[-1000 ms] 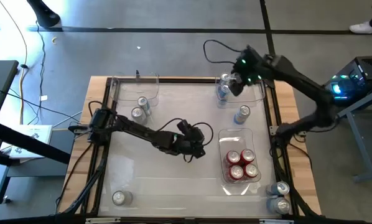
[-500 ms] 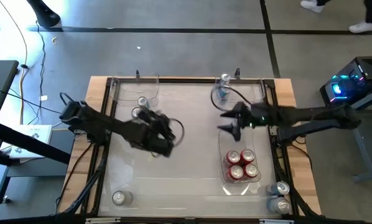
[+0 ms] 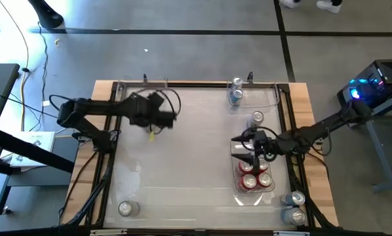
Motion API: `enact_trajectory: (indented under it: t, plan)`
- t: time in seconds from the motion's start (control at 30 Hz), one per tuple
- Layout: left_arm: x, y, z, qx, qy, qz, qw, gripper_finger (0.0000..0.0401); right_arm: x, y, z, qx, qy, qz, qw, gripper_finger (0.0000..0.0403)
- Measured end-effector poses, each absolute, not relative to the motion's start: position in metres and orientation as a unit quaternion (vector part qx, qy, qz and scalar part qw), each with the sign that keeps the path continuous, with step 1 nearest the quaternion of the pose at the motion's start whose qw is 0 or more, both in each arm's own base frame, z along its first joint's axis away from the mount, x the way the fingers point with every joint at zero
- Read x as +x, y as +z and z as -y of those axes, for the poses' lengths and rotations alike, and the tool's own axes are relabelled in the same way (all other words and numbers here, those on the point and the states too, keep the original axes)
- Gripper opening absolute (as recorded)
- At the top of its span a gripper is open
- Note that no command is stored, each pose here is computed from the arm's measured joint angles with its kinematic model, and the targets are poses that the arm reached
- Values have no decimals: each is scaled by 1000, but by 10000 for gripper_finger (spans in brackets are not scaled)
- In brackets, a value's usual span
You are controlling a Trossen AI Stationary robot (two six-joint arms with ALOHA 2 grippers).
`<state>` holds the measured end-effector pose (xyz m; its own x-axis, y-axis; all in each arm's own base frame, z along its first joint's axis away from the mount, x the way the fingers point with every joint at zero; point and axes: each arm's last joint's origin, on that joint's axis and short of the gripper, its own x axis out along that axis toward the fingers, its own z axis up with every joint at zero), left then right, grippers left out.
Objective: Sort soda cans
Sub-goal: Put the top left blue soda can into the top right transparent bin
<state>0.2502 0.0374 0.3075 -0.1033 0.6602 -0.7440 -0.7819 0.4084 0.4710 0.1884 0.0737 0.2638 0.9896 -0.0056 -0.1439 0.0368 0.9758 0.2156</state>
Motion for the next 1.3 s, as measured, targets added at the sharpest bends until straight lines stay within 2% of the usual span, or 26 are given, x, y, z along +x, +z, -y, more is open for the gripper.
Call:
enact_trajectory:
  t: [0.2,0.4,0.5,0.73,0.97,1.3]
  plan:
    - [237,313,-69,-120,527,-543,642,331,184,264,-84,102,0,-72,992,310]
    - [232,314,-97,-204,475,-545,660,329,179,264,-92,90,5,-70,993,310]
    - [231,304,-106,-240,450,-549,662,329,177,264,-96,88,12,-71,994,310]
    - [216,268,-114,-259,459,-588,614,329,171,264,-105,87,4,-67,994,310]
    - [223,243,-116,-265,435,-564,650,328,169,264,-107,83,-6,-64,994,310]
    - [228,232,-122,-249,440,-533,679,328,169,264,-106,87,-11,-64,994,310]
